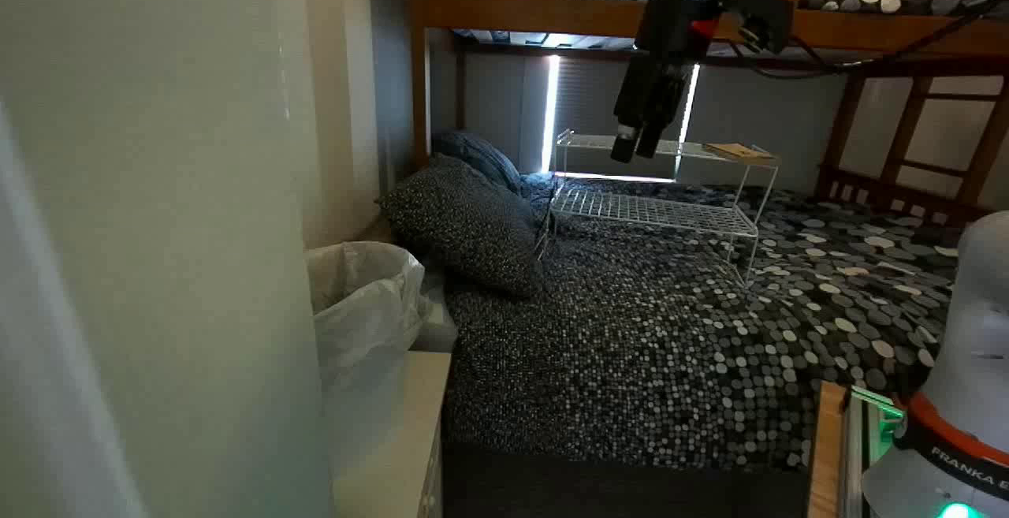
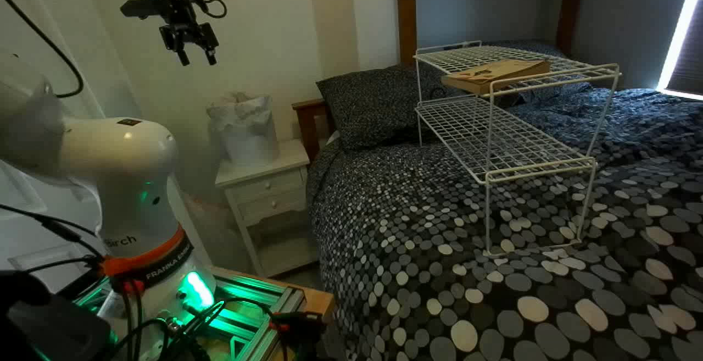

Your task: Remove the book from the wire mesh rack of the shoe rack and put it on the bed

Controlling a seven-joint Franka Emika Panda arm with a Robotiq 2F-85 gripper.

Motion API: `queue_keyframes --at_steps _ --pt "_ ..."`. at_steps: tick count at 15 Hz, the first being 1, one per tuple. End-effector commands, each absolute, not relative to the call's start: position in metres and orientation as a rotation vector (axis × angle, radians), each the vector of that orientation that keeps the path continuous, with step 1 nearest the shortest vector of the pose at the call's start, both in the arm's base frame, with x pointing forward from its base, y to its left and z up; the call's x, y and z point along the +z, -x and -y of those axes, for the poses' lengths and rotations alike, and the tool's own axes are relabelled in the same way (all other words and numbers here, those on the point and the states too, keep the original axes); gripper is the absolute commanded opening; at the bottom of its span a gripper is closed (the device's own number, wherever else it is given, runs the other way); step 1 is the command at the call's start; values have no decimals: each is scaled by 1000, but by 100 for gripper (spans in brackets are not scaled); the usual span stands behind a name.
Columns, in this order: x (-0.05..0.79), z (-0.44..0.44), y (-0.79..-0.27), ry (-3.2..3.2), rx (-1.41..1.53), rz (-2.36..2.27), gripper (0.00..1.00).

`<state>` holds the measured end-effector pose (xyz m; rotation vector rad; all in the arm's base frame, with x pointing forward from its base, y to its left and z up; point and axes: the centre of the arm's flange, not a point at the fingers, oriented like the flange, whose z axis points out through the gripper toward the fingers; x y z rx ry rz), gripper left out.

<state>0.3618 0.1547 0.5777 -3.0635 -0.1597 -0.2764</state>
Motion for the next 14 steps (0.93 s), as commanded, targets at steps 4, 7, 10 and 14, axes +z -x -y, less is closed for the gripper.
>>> queue_keyframes --at_steps 4,7,10,14 --pt "578 -155 -362 3064 -276 160 100" --pt "576 -133 -372 3139 -343 29 100" --pt "578 -72 -381 3282 -415 -125 100" --pt "577 31 -391 3473 -434 -352 100"
